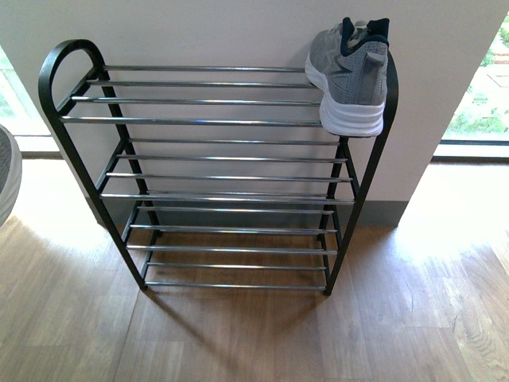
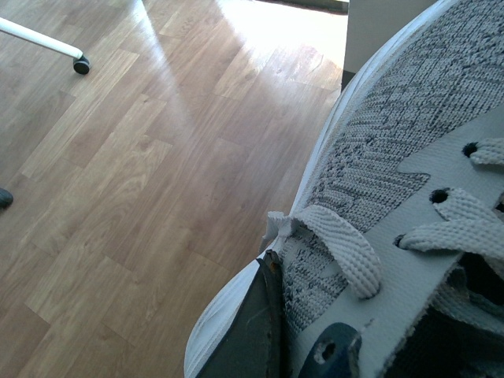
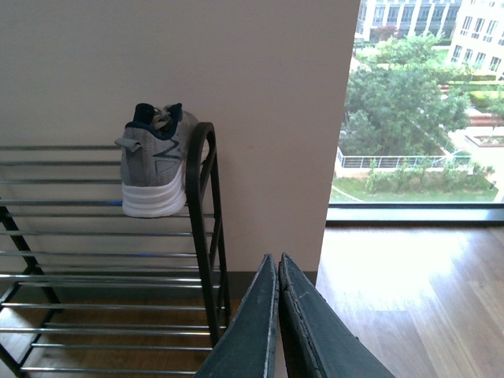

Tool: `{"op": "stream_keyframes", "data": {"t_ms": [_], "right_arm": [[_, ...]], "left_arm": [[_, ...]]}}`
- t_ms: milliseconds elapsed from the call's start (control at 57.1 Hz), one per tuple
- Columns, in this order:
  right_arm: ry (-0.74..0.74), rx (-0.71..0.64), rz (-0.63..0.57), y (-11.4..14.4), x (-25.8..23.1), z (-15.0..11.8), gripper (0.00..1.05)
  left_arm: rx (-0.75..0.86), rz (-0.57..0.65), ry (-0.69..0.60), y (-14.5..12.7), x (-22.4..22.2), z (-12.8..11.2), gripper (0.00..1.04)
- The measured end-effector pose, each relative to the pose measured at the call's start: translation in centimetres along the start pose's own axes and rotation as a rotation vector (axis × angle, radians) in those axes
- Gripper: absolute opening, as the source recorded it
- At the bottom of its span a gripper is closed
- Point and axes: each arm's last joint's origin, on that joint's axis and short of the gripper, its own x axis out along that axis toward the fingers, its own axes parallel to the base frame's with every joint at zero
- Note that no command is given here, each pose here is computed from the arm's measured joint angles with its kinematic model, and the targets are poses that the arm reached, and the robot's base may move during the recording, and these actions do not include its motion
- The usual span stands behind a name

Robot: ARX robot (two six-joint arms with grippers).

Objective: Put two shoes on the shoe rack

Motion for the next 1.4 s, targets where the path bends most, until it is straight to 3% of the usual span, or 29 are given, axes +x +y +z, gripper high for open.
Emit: {"op": "stream_keyframes", "data": {"t_ms": [753, 910, 1225, 1278, 1331, 1401], "right_arm": [[0.007, 0.000, 0.000, 0.0, -2.0, -0.3, 0.01], [0.006, -0.002, 0.000, 0.0, -2.0, -0.3, 0.34], [0.006, -0.002, 0.001, 0.0, -2.0, -0.3, 0.85], [0.006, -0.001, -0.003, 0.0, -2.0, -0.3, 0.96], [0.006, -0.002, -0.005, 0.0, -2.0, -0.3, 0.95], [0.006, -0.002, -0.003, 0.0, -2.0, -0.3, 0.96]], "left_arm": [[0.000, 0.000, 0.000, 0.0, 0.0, 0.0, 0.02], [0.000, 0.000, 0.000, 0.0, 0.0, 0.0, 0.02], [-0.002, 0.016, -0.001, 0.1, 0.0, 0.0, 0.02], [-0.069, -0.037, -0.044, 0.0, 0.0, -0.1, 0.02], [-0.197, -0.142, -0.093, -0.8, -0.1, 0.9, 0.02], [-0.271, -0.207, -0.057, -2.0, 0.3, 2.5, 0.02]]}}
